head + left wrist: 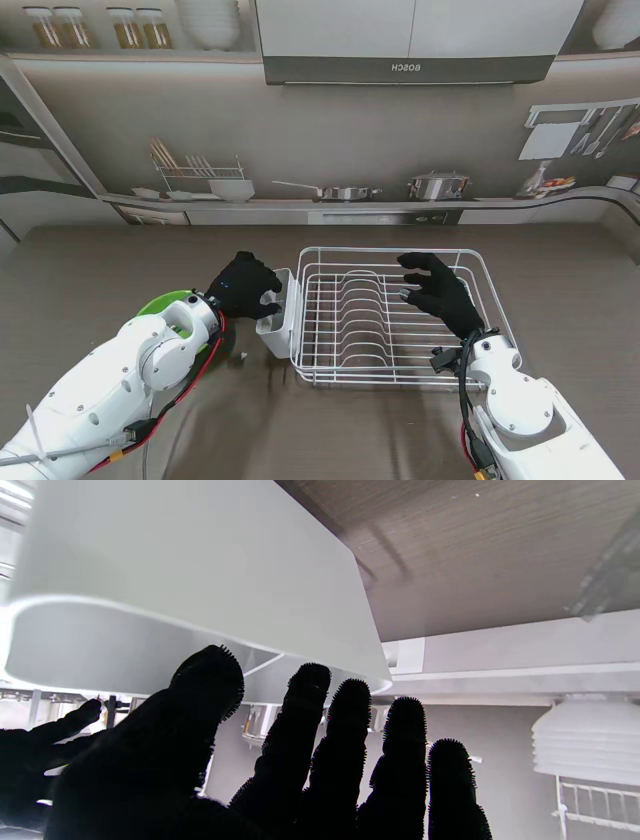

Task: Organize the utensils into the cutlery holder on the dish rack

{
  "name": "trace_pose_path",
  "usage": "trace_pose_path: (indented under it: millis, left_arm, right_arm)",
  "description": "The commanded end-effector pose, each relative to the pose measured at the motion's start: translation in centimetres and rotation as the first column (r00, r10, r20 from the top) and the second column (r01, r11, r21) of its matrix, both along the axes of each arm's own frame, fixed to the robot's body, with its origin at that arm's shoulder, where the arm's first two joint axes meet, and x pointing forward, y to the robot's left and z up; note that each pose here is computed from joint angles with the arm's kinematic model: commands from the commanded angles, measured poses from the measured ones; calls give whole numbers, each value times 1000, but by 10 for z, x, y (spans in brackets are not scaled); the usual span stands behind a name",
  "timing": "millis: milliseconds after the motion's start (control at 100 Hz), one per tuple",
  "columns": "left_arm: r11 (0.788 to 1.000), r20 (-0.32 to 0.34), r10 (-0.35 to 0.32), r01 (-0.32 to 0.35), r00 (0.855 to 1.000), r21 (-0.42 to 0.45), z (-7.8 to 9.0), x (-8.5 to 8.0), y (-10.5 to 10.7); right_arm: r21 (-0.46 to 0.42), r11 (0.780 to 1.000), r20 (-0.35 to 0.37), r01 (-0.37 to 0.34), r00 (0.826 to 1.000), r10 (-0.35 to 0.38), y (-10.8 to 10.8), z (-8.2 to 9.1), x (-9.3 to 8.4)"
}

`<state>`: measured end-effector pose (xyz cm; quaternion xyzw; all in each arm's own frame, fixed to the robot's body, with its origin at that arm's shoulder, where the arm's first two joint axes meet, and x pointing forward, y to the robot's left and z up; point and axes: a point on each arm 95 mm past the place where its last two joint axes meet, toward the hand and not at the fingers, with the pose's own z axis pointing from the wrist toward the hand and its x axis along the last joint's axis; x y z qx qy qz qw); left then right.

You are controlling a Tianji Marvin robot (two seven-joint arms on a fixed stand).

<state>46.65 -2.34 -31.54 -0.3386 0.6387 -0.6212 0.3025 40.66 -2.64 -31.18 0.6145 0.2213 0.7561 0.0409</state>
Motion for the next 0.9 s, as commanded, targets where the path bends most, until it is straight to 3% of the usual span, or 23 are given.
trace_pose_path:
  millis: [0, 370, 660, 890]
  left_arm:
    - [1000, 2, 1, -1, 1000, 15, 4, -2, 3]
    - [996, 65, 82, -85, 994, 35, 27, -16, 42]
    - [981, 26, 189, -190, 982, 34, 18, -19, 77]
    - [971, -15, 232, -231, 973, 57, 5, -12, 93]
  right_arm:
    - [1, 1000, -6, -19, 1000, 19, 4, -2, -2]
    - [1, 1000, -7, -19, 1000, 19, 4, -3, -1]
    - [-2, 1000, -11, -24, 1000, 24, 5, -5, -1]
    - [-4, 1000, -15, -22, 1000, 22, 4, -6, -1]
